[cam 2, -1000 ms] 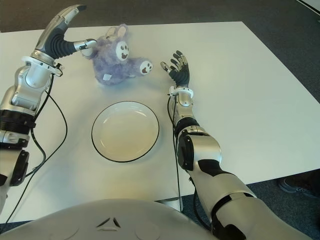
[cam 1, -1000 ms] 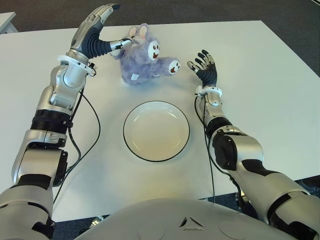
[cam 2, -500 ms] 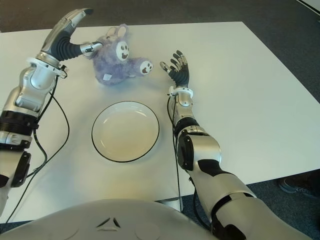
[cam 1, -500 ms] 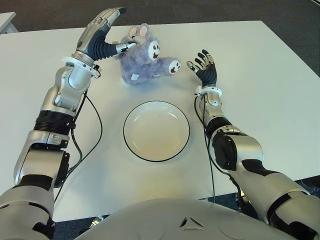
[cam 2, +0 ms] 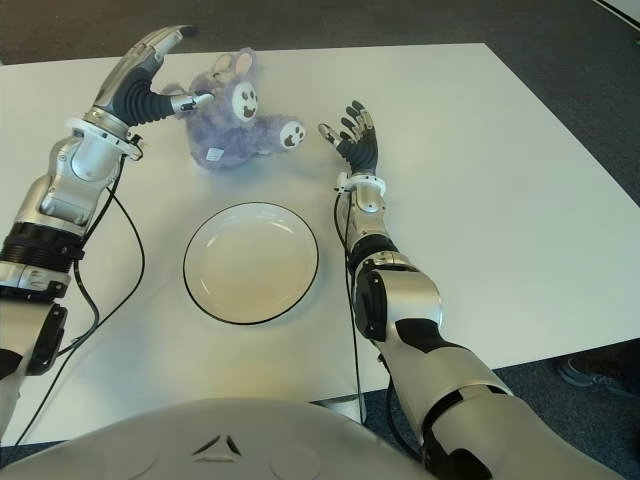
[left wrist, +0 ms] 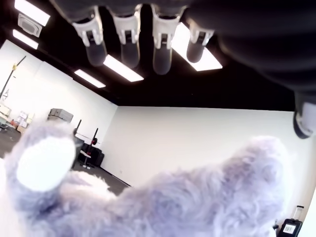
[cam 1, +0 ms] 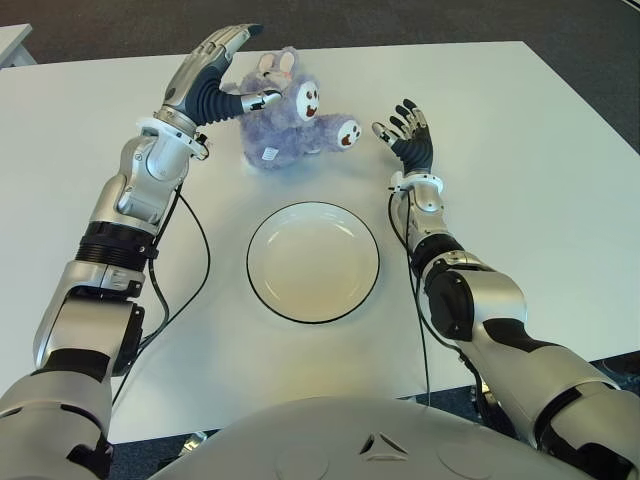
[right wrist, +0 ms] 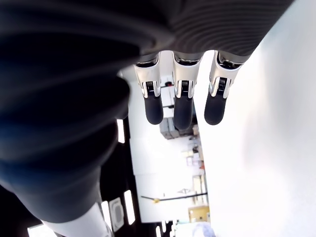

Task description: Put the doll into the plate.

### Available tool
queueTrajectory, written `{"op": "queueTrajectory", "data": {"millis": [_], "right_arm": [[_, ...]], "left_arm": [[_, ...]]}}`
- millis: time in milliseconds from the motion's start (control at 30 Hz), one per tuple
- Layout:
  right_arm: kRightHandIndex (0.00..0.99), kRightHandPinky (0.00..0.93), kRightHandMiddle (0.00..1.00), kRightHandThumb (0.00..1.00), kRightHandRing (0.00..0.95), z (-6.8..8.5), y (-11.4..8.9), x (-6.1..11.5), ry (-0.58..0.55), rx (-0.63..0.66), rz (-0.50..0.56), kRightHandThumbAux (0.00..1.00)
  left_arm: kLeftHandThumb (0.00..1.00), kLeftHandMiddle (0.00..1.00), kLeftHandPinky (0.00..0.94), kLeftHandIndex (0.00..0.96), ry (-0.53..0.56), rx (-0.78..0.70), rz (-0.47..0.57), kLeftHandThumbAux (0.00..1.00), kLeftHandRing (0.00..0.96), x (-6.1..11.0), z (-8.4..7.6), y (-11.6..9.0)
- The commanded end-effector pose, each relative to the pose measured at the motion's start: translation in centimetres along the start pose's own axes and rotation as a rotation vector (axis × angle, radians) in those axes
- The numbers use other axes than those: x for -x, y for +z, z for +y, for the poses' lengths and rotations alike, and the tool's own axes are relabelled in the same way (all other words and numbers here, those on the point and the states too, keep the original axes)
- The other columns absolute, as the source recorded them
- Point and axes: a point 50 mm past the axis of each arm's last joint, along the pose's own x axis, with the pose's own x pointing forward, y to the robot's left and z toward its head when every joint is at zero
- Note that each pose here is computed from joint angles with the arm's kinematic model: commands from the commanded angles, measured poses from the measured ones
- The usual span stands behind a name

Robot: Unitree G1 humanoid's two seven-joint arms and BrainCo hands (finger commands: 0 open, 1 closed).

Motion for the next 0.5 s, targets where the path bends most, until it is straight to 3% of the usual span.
{"op": "queueTrajectory", "data": {"millis": [33, 500], "right_arm": [[0.114, 0.168, 0.141, 0.228, 0.142, -0.01, -1.74, 0.92, -0.003, -0.002, 0.075, 0.866], [0.097, 0.166, 0.130, 0.190, 0.139, 0.07, -1.78, 0.96, -0.001, 0.007, 0.075, 0.846]], "left_arm": [[0.140, 0.089, 0.000, 0.000, -0.040, 0.005, 0.022, 0.349, 0.054, 0.11, -0.86, -0.34], [0.151, 0.051, 0.000, 0.000, -0.051, 0.033, 0.014, 0.355, 0.020, -0.30, -1.50, -0.13]]}}
